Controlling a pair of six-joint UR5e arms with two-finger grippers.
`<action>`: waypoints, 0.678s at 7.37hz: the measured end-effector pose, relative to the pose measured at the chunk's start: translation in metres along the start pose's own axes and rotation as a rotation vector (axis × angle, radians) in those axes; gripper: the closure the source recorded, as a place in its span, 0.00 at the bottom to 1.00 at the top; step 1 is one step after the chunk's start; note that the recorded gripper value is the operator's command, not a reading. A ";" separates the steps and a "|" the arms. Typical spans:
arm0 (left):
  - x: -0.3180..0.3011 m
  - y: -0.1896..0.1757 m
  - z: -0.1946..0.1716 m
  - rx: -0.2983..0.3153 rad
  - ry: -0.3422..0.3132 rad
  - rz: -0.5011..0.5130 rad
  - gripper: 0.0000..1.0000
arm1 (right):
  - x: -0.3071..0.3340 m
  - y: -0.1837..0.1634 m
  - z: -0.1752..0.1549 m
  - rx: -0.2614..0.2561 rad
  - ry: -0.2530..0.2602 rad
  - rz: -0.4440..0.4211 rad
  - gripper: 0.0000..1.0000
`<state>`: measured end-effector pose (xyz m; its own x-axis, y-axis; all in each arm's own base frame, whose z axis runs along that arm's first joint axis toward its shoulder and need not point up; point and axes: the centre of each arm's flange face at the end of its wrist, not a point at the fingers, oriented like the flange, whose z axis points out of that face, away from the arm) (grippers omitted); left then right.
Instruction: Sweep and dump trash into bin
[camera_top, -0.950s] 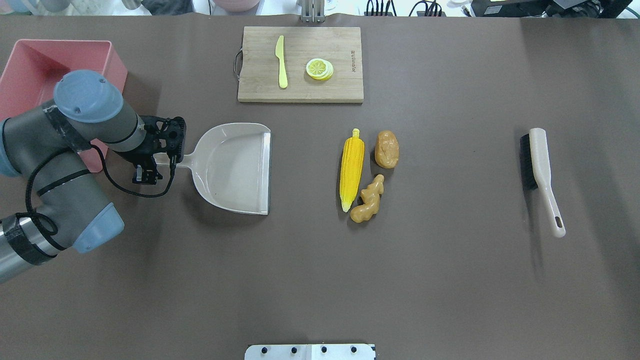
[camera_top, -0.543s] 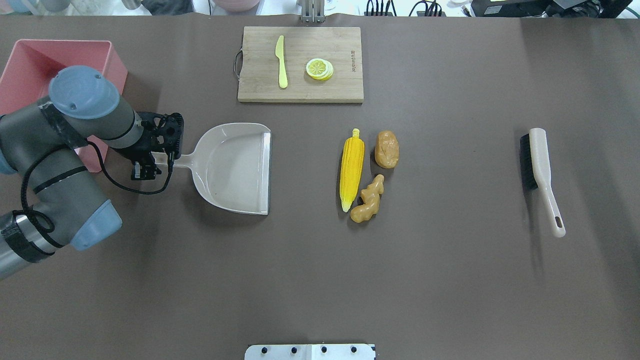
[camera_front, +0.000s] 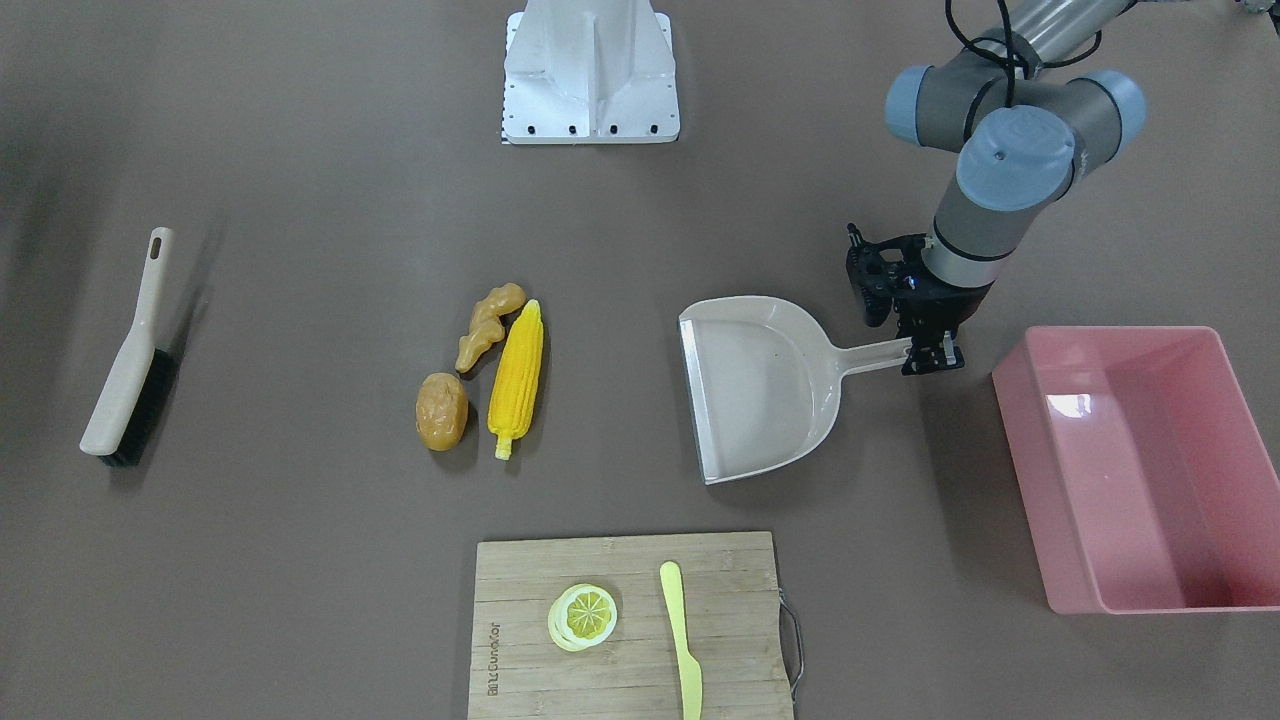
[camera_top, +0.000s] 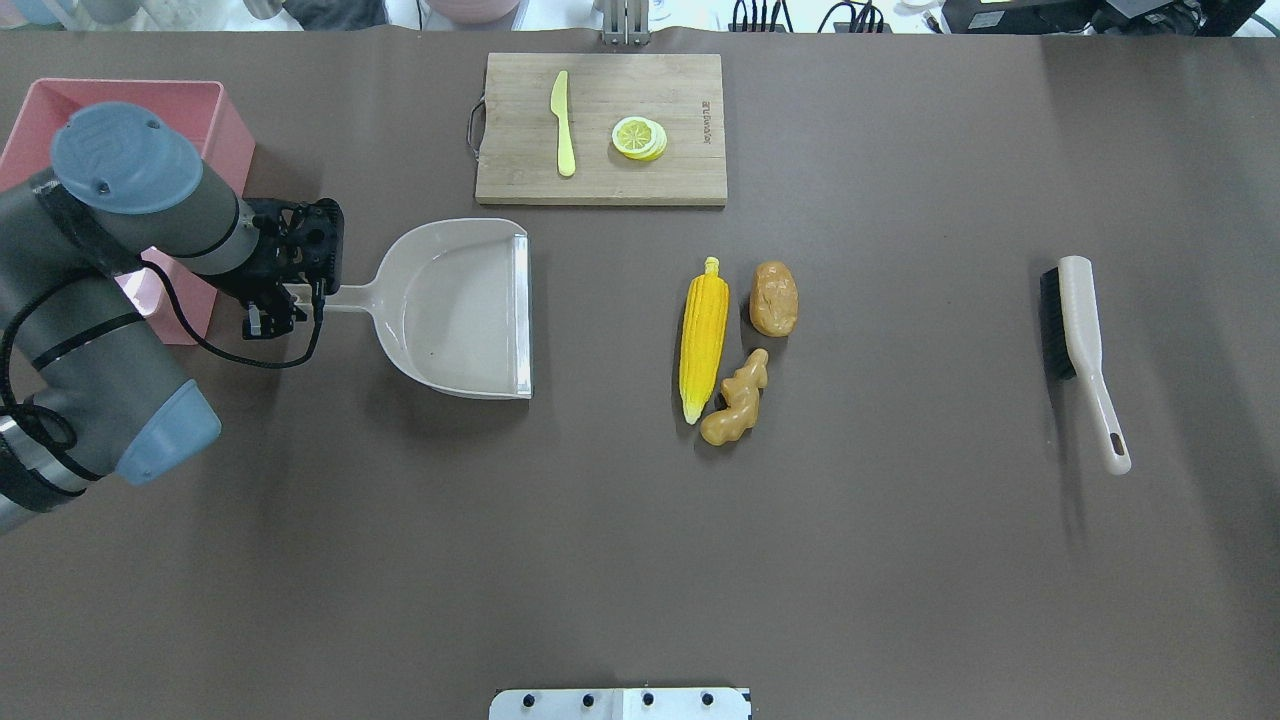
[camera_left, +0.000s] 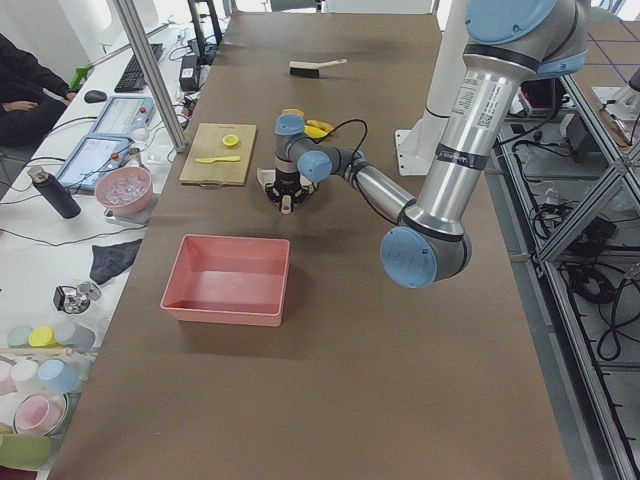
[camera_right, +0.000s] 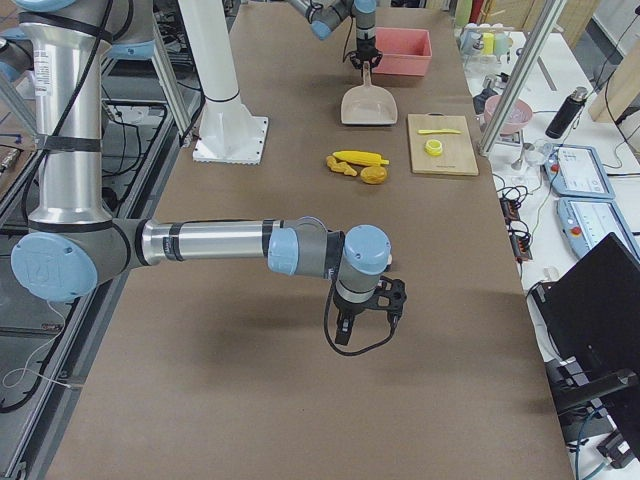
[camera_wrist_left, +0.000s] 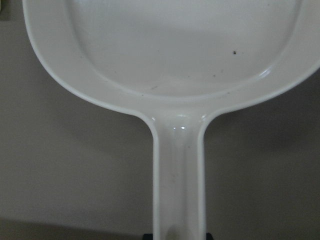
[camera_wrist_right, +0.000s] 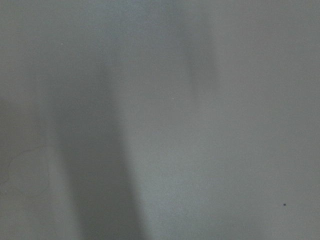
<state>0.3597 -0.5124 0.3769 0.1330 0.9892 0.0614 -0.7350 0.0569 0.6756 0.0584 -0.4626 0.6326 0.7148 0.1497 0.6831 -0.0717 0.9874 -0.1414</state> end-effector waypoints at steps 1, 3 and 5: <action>0.000 -0.002 -0.006 0.010 -0.007 0.000 1.00 | -0.005 -0.001 -0.003 -0.002 -0.016 0.000 0.00; 0.001 -0.005 -0.013 0.021 -0.016 0.000 1.00 | -0.025 0.000 -0.019 0.011 -0.059 -0.023 0.00; 0.000 -0.006 -0.018 0.026 -0.024 -0.002 1.00 | -0.064 0.004 -0.037 0.034 -0.097 -0.055 0.00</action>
<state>0.3521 -0.5099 0.3597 0.1505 0.9856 0.0771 -0.7173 0.0552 0.6946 0.0382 -0.4696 0.5620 0.6477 0.0975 0.7557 -0.0586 0.9952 -0.0782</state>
